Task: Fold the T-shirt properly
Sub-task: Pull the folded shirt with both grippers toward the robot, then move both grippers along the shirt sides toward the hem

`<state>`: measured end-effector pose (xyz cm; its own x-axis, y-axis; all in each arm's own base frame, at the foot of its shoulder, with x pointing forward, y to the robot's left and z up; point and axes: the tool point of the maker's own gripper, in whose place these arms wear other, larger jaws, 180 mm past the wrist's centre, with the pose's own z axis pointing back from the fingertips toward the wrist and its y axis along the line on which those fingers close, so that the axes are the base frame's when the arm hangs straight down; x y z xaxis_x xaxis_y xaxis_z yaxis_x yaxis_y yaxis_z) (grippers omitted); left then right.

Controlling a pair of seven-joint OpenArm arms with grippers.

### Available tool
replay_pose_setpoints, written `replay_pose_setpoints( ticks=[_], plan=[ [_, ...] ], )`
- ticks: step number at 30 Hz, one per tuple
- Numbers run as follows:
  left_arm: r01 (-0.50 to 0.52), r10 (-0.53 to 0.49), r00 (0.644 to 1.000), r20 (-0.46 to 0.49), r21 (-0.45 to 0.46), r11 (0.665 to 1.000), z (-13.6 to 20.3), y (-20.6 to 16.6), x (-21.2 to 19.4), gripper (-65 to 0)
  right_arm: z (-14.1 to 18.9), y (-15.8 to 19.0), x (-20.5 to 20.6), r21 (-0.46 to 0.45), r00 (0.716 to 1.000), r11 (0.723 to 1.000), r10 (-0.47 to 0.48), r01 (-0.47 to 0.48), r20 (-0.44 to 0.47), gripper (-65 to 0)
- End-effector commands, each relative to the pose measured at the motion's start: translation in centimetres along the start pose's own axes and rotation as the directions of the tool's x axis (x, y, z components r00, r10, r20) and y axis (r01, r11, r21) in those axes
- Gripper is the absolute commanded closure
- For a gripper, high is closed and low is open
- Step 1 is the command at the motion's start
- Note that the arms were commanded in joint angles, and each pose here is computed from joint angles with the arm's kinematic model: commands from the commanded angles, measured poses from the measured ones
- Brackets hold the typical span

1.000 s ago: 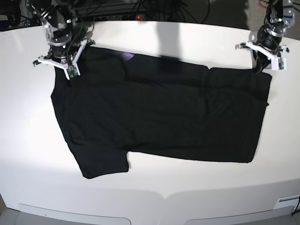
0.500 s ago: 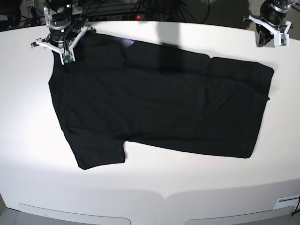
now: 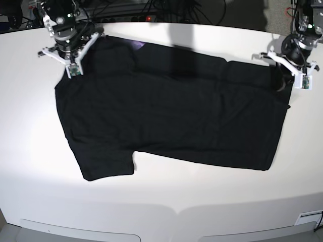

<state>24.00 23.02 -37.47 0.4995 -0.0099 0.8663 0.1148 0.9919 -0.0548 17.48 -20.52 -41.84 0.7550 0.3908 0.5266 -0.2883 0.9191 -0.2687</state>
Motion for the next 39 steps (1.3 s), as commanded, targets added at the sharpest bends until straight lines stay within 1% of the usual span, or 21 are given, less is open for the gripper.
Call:
replay_pose_setpoints(
  ticks=[1,3,6,7,9,12,15,16,17,19,20,22,25,28,32,36,39],
  plan=[
    [0.005,-0.005,0.998,0.062,-0.005,1.000,-0.2,0.1,2.0,0.0,0.8,-0.2,1.8,0.012,0.998,1.000,-0.007,0.007,0.055,0.0],
    [0.002,-0.002,0.997,0.076,-0.006,1.000,-0.4,0.2,2.5,0.0,1.7,-0.7,3.6,0.034,0.995,0.998,-0.049,0.046,0.089,0.0],
    [0.002,-0.001,0.997,0.079,-0.006,1.000,-0.4,0.2,2.5,0.0,2.5,-0.9,4.9,0.100,0.989,0.991,-0.099,0.088,0.106,0.0],
    [0.002,-0.001,0.996,0.084,-0.005,1.000,-0.4,0.2,2.6,0.0,2.5,-1.0,5.1,0.109,0.988,0.990,-0.105,0.093,0.110,0.0],
    [-0.003,0.003,0.995,0.098,-0.002,1.000,-0.4,0.4,2.6,0.0,2.5,-1.7,5.0,0.094,0.989,0.991,-0.107,0.097,0.102,0.0],
    [-0.016,0.015,0.996,0.083,0.009,1.000,-0.8,0.9,1.8,0.0,2.5,-2.1,4.9,0.084,0.989,0.991,-0.110,0.102,0.095,0.0],
    [-0.054,0.053,0.997,0.052,0.027,0.998,-1.5,1.5,0.1,0.0,2.6,-1.0,5.1,0.142,0.986,0.983,-0.132,0.118,0.097,0.0],
    [-0.069,0.068,0.997,0.041,0.021,0.997,-1.8,1.5,-0.5,0.0,2.6,-0.5,5.0,0.158,0.987,0.981,-0.132,0.116,0.096,0.0],
    [-0.080,0.080,0.996,0.028,-0.006,0.997,-2.1,1.0,-1.2,0.0,2.4,-0.3,4.9,0.162,0.985,0.979,-0.142,0.125,0.097,0.0],
    [-0.105,0.105,0.994,0.004,-0.051,0.993,-2.6,-0.1,-2.4,0.0,1.8,-0.1,4.2,0.153,0.983,0.977,-0.163,0.148,0.088,0.0],
    [-0.118,0.118,0.993,-0.007,-0.053,0.992,-2.7,-0.3,-3.0,0.0,1.3,0.0,3.6,0.149,0.983,0.976,-0.170,0.157,0.076,0.0],
    [-0.137,0.135,0.990,-0.027,-0.046,0.990,-2.8,-0.3,-3.9,0.0,0.6,0.1,2.3,0.136,0.988,0.980,-0.151,0.144,0.044,0.0],
    [-0.120,0.117,0.991,-0.067,-0.037,0.992,-2.0,-0.3,-5.5,0.0,-0.1,-0.7,1.0,0.084,0.994,0.991,-0.105,0.102,0.023,0.0],
    [-0.096,0.092,0.988,-0.122,-0.030,0.995,-0.7,-0.4,-7.6,0.0,-0.2,-1.2,1.0,0.058,0.996,0.996,-0.076,0.074,0.038,0.0],
    [-0.111,0.105,0.981,-0.163,-0.026,0.993,1.7,-0.8,-10.2,0.0,-0.2,-2.0,1.6,0.025,0.996,0.999,-0.044,0.042,0.072,0.0],
    [-0.124,0.117,0.970,-0.211,-0.019,0.992,3.9,-1.1,-12.5,0.0,-0.1,-3.5,2.1,-0.012,0.994,0.998,-0.055,0.056,0.094,0.0],
    [-0.130,0.121,0.965,-0.233,-0.024,0.991,5.0,-1.4,-13.4,0.0,0.1,-5.2,2.3,-0.052,0.992,0.996,-0.067,0.073,0.108,0.0]
  ],
)
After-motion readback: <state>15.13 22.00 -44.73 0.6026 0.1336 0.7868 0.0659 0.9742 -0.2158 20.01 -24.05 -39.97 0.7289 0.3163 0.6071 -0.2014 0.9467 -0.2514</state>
